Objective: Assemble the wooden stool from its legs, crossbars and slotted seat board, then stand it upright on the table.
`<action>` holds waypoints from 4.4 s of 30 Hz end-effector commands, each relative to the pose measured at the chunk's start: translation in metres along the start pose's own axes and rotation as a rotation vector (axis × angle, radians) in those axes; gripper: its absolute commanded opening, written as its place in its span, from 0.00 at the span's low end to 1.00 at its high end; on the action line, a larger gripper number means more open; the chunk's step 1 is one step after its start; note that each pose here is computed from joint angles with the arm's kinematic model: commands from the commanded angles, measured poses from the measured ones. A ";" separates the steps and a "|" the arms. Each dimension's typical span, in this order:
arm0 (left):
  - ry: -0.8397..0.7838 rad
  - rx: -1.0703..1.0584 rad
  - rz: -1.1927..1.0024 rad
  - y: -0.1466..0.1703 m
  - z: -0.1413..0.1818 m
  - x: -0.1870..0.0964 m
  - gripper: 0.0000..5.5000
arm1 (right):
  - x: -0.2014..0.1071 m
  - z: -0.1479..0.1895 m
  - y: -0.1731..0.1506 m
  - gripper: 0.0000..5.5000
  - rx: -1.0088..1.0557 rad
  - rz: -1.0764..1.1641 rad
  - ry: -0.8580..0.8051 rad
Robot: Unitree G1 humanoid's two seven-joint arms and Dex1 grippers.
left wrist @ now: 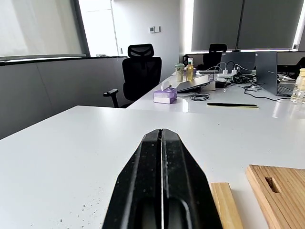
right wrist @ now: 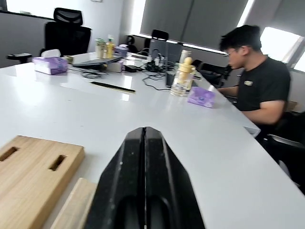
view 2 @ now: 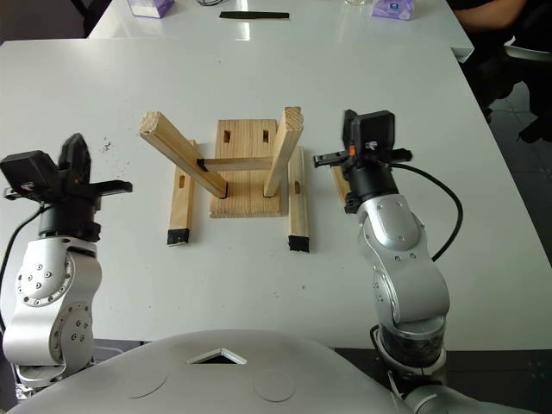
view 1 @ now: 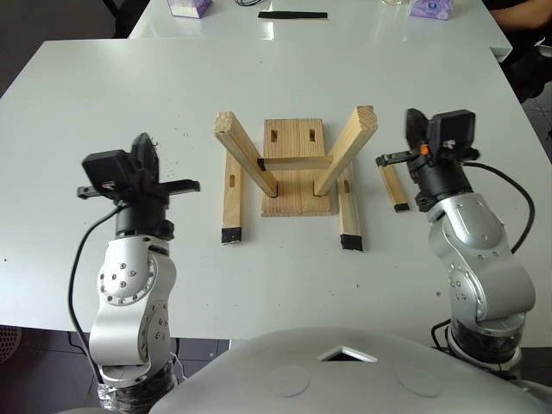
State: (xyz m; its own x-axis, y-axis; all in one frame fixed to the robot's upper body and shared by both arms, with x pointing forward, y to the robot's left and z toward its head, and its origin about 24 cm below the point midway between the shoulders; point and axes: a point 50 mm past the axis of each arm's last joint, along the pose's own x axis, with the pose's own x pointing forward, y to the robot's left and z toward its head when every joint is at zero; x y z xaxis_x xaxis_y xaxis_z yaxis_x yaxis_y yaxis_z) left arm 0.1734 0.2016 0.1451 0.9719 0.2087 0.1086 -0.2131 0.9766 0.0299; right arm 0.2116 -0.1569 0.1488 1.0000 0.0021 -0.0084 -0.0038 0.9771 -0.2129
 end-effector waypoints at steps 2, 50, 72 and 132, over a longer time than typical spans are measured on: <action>-0.005 0.014 -0.080 -0.011 0.004 0.001 0.00 | -0.006 0.008 -0.001 0.00 -0.035 -0.026 -0.029; -0.008 -0.581 -1.031 -0.054 0.097 0.072 0.00 | 0.058 0.127 0.025 0.00 0.358 1.328 -0.425; 0.078 -0.624 -0.982 -0.058 0.067 0.076 0.00 | 0.063 0.099 0.029 0.00 0.464 1.346 -0.340; 0.446 -0.075 -0.851 -0.022 -0.088 0.062 0.00 | 0.039 -0.062 0.105 0.00 0.110 1.465 0.110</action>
State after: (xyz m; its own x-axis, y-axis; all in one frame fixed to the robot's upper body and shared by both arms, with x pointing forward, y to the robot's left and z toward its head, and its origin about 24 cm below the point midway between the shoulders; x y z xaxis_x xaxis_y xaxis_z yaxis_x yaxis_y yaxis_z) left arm 0.2381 0.1958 0.0602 0.7367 -0.5970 -0.3176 0.5773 0.7998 -0.1645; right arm 0.2572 -0.0767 0.0628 0.1201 0.9612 -0.2485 -0.9840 0.1483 0.0983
